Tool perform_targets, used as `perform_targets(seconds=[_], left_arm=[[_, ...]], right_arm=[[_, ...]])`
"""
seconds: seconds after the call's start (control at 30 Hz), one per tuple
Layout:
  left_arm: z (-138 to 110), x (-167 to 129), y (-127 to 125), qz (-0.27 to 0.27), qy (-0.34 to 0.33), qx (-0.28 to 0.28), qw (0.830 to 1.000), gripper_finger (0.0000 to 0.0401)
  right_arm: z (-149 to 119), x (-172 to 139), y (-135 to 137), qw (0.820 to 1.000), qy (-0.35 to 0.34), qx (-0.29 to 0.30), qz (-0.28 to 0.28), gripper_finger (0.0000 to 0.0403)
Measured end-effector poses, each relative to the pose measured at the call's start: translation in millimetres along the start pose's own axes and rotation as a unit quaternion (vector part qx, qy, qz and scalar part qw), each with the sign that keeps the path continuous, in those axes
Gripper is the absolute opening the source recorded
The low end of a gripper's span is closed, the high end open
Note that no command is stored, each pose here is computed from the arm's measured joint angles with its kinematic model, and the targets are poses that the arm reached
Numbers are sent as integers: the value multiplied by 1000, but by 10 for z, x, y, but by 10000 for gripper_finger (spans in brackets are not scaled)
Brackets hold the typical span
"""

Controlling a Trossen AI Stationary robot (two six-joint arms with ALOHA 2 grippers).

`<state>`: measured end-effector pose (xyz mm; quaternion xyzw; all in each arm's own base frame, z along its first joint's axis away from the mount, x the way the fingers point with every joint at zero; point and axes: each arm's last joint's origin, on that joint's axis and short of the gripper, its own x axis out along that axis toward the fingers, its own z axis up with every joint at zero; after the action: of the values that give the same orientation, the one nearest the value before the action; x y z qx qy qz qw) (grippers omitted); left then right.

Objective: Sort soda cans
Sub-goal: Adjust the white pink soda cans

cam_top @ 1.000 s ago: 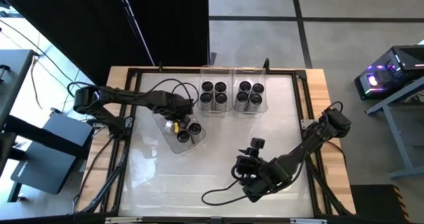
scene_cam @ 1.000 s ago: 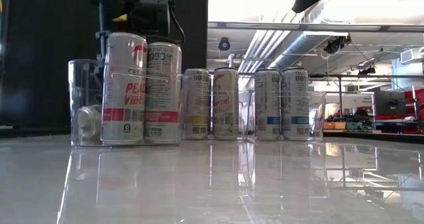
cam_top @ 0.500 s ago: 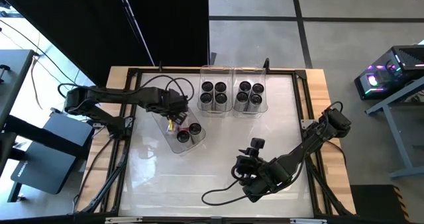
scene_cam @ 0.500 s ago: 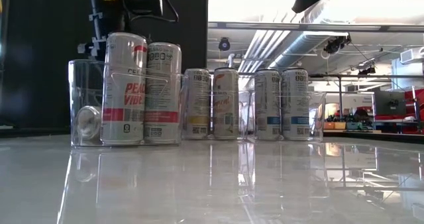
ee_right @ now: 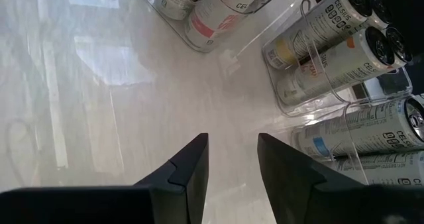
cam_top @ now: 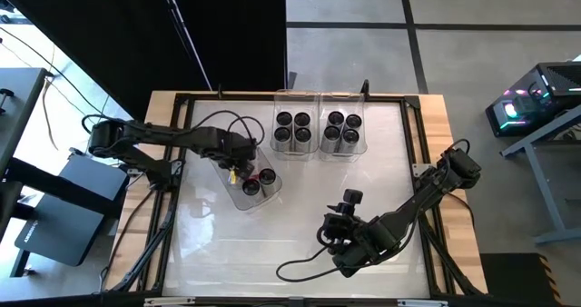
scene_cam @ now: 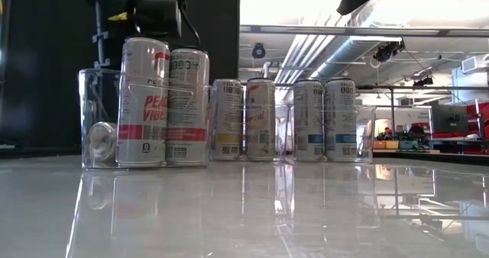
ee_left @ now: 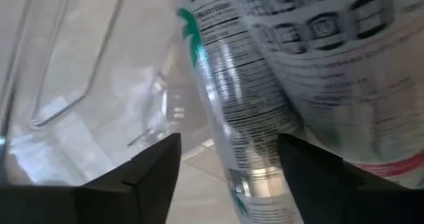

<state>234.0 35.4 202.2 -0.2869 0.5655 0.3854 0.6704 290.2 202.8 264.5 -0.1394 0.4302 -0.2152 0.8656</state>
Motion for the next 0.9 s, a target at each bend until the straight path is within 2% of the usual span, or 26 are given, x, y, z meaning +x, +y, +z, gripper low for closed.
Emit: perform_targets(seconds=[0.13, 0.3, 0.47, 0.57, 0.67, 0.77, 0.83, 0.9], left_arm=[[-22, -33, 20, 29, -30, 13, 999, 263], [-43, -125, 46, 33, -58, 29, 997, 262], [-51, -398, 147, 37, -94, 42, 994, 258], [-46, -604, 200, 10, -123, 84, 989, 257], [-100, -823, 257, -18, -156, 131, 979, 257], [-243, -1051, 358, -22, -228, 141, 963, 257], [-368, -1177, 446, -23, -281, 135, 950, 257], [-504, -1233, 529, -31, -321, 115, 940, 257]], right_arm=[[0, 1, 0, 1000, 0, 0, 0, 126], [0, 0, 0, 1000, 0, 1, 0, 126], [10, 6, 1, 1000, -2, -2, 1, 126], [70, 27, 5, 999, -28, -17, -5, 126], [232, 101, -25, 995, -84, -33, -38, 126], [494, 262, -120, 990, -123, -62, -40, 126], [740, 376, -247, 984, -158, -75, -20, 126], [1036, 475, -444, 973, -216, -70, 34, 126]])
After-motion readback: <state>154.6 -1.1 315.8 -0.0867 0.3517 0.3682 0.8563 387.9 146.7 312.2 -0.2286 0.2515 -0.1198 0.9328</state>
